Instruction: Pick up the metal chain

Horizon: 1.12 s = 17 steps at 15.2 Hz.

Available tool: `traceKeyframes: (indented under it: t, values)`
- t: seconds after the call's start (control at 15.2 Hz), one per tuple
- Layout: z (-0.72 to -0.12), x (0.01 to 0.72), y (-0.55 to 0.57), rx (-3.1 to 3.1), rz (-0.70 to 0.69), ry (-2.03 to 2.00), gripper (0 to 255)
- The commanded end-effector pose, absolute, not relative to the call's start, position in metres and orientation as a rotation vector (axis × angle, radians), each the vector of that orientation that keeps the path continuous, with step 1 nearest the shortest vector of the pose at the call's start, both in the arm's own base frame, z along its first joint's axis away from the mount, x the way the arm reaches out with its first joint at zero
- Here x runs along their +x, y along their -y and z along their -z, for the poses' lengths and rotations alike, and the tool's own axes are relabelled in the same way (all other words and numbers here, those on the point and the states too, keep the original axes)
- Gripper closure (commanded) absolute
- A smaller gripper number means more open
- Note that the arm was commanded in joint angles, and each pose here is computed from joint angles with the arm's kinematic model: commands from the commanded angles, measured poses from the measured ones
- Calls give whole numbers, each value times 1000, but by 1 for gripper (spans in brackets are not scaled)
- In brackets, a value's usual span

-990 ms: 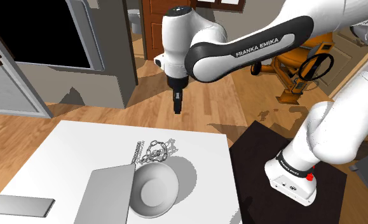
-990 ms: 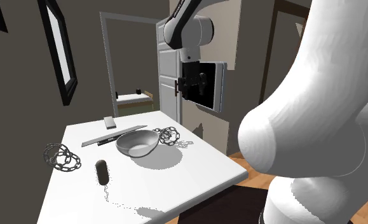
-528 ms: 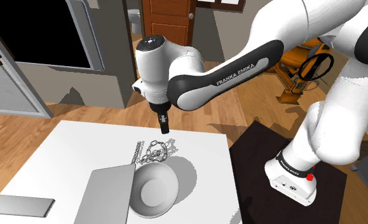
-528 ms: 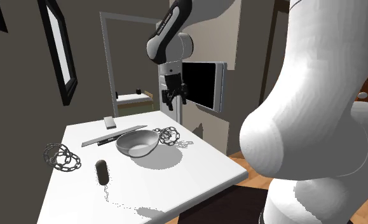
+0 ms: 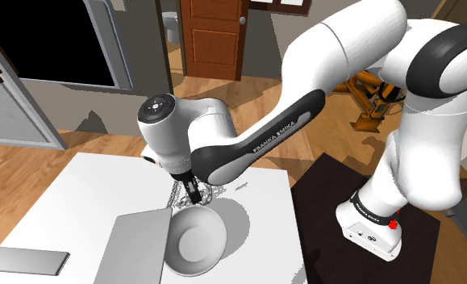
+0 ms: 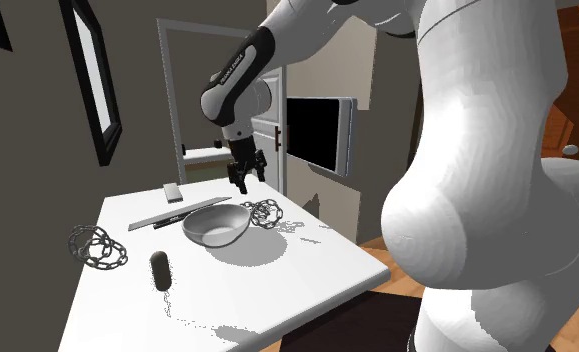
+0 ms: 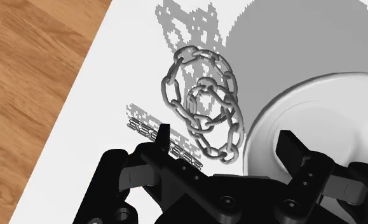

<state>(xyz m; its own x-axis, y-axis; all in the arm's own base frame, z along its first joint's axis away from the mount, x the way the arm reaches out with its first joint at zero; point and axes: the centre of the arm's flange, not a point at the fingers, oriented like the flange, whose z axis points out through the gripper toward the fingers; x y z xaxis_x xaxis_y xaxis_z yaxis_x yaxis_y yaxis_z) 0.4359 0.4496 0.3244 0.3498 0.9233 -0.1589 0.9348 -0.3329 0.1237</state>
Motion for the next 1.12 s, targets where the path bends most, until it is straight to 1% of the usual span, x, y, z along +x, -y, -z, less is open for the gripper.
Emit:
traceKeyframes:
  t: [0.0,0.53,0.66,0.73,1.06]
  values:
    - [-308,427,-469,2358,102,-1750,0]
    - [-266,425,-472,2350,103,-1758,0]
    - [-266,425,-472,2350,103,-1758,0]
    - [-265,425,-472,2350,103,-1758,255]
    - [-266,424,-472,2350,103,-1758,255]
